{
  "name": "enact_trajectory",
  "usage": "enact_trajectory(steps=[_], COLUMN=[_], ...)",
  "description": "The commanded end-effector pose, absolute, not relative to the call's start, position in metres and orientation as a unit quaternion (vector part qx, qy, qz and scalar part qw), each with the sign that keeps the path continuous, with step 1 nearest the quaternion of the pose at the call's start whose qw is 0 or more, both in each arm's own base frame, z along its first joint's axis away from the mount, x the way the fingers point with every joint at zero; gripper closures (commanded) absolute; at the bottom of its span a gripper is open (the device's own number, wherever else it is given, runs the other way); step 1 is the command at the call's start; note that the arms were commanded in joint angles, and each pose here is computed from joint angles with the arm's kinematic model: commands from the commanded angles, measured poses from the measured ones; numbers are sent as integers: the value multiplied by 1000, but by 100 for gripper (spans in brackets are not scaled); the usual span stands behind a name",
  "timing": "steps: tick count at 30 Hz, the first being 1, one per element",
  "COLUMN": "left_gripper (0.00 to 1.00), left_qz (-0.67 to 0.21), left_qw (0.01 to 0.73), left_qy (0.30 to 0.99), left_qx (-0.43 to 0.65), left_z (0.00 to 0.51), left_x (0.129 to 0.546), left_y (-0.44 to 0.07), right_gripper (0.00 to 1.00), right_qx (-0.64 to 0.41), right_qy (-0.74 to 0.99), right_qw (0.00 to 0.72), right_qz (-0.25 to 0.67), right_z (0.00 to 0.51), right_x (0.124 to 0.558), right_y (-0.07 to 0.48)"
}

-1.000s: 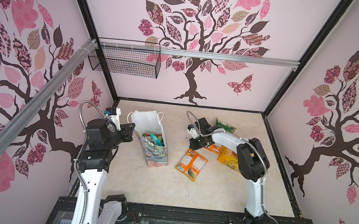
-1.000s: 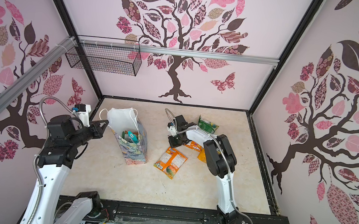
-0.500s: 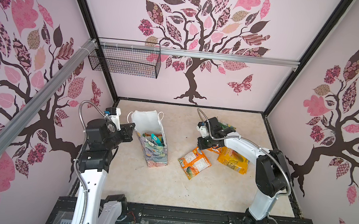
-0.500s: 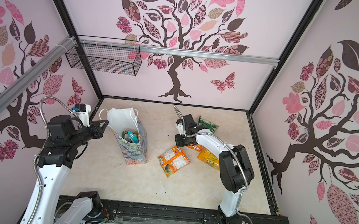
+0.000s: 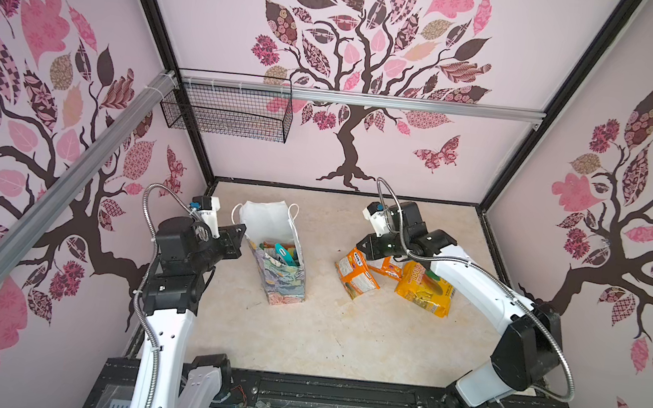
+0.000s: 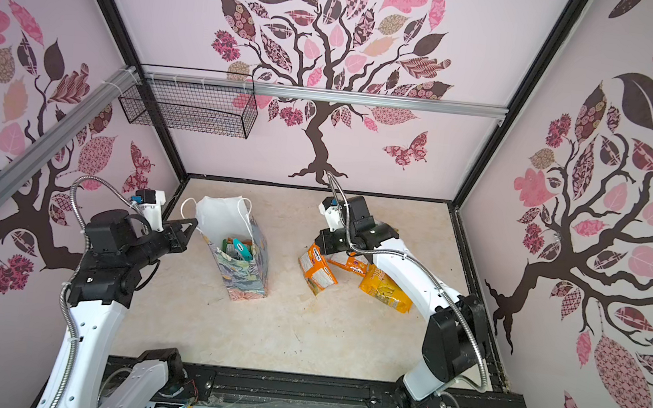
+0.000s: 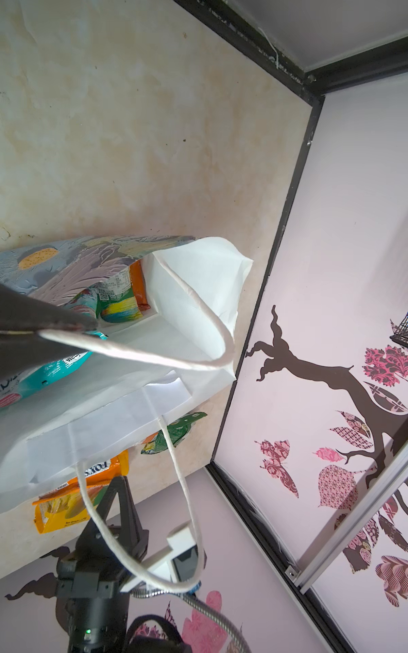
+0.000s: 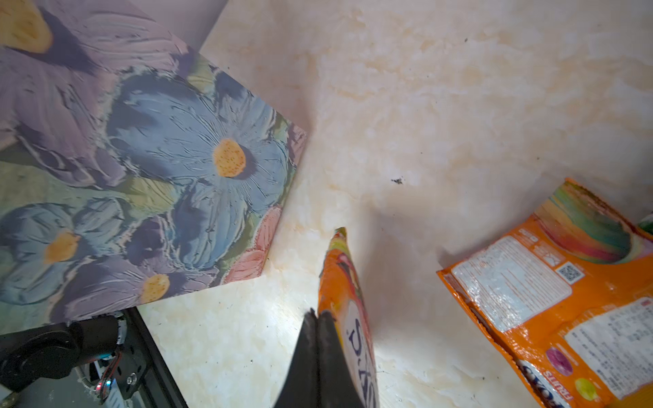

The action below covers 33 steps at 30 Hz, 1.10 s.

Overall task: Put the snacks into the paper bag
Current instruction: 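Move the open right gripper over the pink-orange Fox's Fruits packet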

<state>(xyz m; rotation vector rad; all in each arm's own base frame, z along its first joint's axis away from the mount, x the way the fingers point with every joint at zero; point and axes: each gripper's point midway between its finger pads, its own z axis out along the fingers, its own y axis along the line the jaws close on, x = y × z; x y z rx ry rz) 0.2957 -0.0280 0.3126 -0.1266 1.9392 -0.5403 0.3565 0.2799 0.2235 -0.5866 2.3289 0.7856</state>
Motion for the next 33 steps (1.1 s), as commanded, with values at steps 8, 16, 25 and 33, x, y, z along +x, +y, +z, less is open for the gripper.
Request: enact_trajectory(steps=[8,16,25,33], left_gripper=[100,100,100,100], left_qz=[-231,-228,-227,-226], left_qw=[549,552,550,549], left_qy=[803,801,803,804], left_qx=[-32,-32,-34,-35], left_z=[324,325,324,323], left_x=[294,293,293,294], left_y=[-33,-32,-32,-31], right_gripper=[100,93,50,27], right_qx=[-245,-288,-290,-201], right_qy=[807,824,900,939], right_qw=[406,416,311,222], right_qz=[351,255,101,170], right_z=[346,332,166,89], right_x=[351,345,321,329], right_y=[294,303,272,262])
